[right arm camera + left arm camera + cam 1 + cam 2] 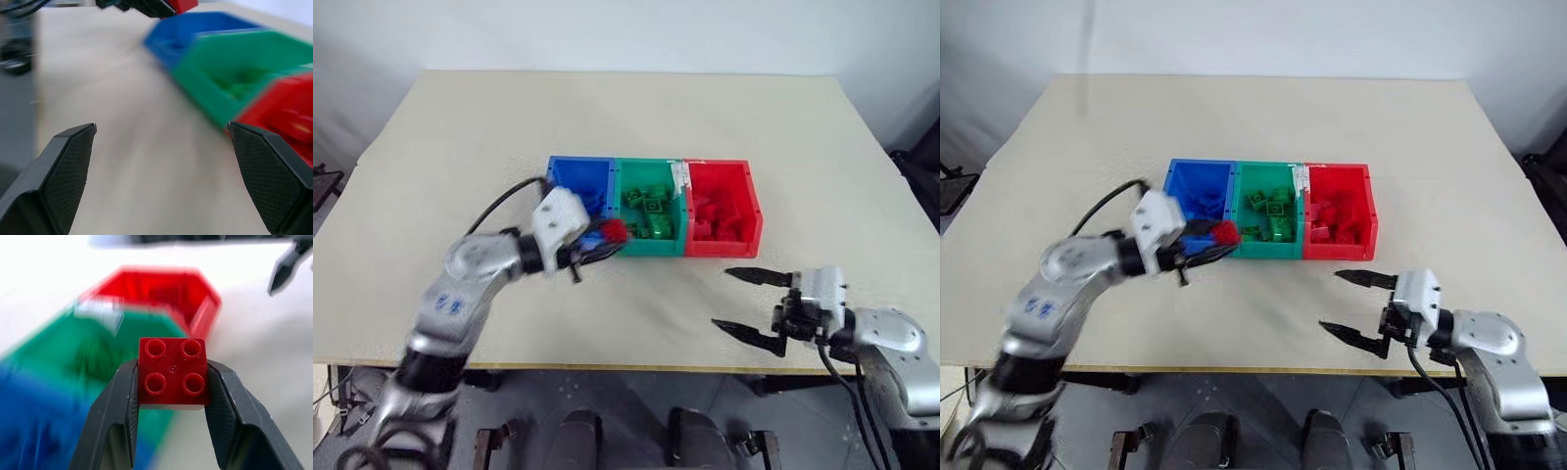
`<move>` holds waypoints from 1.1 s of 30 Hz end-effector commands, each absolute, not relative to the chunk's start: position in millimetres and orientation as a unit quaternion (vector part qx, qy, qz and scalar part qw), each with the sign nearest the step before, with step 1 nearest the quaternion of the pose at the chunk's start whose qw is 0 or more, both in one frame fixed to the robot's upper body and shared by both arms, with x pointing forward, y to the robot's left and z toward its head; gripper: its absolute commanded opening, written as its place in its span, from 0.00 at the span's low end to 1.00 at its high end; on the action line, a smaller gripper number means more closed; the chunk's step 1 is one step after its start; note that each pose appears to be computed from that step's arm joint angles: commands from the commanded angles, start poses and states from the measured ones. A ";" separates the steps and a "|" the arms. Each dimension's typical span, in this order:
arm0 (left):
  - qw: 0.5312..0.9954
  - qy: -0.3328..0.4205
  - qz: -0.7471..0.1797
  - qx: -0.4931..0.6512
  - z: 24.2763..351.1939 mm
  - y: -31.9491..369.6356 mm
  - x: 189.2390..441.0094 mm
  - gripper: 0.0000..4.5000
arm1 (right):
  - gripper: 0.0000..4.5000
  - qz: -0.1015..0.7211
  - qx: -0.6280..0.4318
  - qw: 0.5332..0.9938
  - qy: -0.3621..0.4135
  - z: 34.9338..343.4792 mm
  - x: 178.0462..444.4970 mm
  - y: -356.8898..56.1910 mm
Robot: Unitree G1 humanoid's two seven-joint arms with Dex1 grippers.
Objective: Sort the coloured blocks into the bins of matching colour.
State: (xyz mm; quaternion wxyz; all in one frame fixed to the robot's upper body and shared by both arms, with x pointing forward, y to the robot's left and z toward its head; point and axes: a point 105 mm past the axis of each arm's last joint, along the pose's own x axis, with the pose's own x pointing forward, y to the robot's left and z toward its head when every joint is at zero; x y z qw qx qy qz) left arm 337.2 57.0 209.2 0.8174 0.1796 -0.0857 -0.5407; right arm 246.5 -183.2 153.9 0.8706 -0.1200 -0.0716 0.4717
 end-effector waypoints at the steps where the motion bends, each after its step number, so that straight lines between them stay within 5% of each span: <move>1: 0.797 -0.134 -0.559 0.186 223.8 30.5 353.4 0.33 | 1.00 0.393 -0.123 0.904 -0.113 174.2 237.2 -199.4; 11: 0.767 -0.177 -0.588 0.187 239.3 -36.9 386.2 0.33 | 1.00 0.284 -0.125 0.943 -0.119 172.7 211.8 -205.2; 20: 0.768 -0.191 -0.585 0.179 240.7 -24.7 389.3 0.93 | 1.00 0.286 -0.122 0.943 -0.119 169.0 215.7 -197.4; 25: 0.760 -0.223 -0.578 0.194 240.2 26.1 361.4 0.98 | 1.00 0.354 -0.131 0.918 -0.121 170.6 237.0 -189.3; 33: 0.851 -0.119 -0.477 0.184 219.6 146.4 313.7 0.99 | 1.00 0.484 -0.149 0.857 -0.098 165.7 264.9 -177.3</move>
